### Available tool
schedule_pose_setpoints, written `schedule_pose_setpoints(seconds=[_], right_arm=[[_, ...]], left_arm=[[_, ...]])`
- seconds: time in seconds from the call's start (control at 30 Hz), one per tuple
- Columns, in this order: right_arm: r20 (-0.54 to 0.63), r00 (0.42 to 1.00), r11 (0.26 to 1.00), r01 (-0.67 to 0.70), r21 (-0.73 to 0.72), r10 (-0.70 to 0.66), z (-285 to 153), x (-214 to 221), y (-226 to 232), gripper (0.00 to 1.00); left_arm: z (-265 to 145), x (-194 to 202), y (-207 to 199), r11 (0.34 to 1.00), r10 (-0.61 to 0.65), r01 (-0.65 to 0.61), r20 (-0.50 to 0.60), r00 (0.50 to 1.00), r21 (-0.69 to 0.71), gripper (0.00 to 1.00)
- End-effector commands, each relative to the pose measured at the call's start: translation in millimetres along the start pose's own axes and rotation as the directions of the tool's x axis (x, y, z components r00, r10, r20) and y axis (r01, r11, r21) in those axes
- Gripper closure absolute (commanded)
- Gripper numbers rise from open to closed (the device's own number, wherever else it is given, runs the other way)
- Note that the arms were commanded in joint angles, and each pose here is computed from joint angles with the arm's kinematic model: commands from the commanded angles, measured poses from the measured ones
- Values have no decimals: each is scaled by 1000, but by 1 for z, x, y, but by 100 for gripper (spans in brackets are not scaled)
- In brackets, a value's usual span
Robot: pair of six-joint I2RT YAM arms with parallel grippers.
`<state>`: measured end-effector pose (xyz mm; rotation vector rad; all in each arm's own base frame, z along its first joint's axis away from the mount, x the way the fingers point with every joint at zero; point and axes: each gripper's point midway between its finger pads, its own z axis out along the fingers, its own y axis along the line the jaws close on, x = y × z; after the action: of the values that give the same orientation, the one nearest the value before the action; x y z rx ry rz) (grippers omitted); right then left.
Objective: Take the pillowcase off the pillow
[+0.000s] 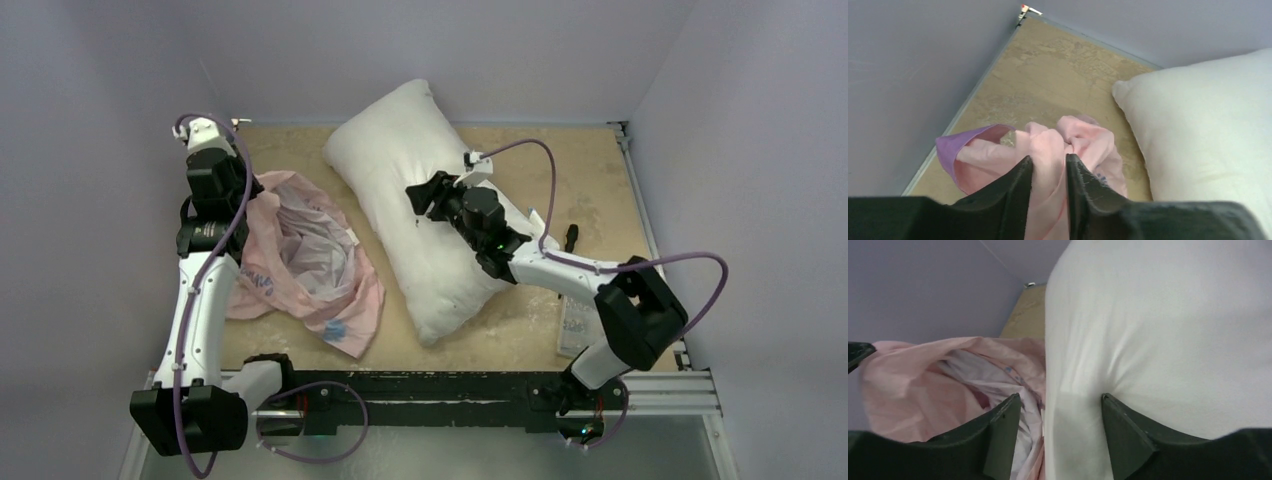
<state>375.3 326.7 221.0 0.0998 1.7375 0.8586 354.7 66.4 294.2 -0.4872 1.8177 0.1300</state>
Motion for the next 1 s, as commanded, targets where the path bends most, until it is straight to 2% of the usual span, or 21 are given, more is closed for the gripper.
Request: schedule_pose_setpoints(seconds=[0.0, 0.1, 0.2, 0.37, 0.57, 0.73, 0.97], right_arm=[[151, 988, 996, 49, -77, -37, -23, -71, 44, 29], [256, 964, 997, 69, 22, -72, -42, -112, 36, 13], [334, 938, 991, 55, 123, -94, -64, -146, 24, 2], [434, 897, 964, -38, 261, -83, -111, -185, 1, 1], [563, 825, 940, -156, 303, -45, -188, -229, -15, 1], [626, 779, 940, -197, 279, -23, -240, -246, -24, 1], [632, 775, 939, -211, 271, -8, -266, -245, -33, 1]], left_arm=[[-7, -12, -31, 987, -4, -2, 36, 999, 160, 62], [-16, -9, -46, 975, 19, -27, 35, 999, 219, 45], [-29, -10, -56, 967, 45, -58, 56, 997, 246, 35], [-63, -9, -66, 947, 47, -84, 125, 991, 310, 20], [-120, -24, -54, 943, -5, -70, 223, 975, 327, 14], [-163, -37, -19, 961, -53, -23, 264, 963, 276, 10], [-196, -29, 29, 984, -81, 23, 325, 942, 179, 8]])
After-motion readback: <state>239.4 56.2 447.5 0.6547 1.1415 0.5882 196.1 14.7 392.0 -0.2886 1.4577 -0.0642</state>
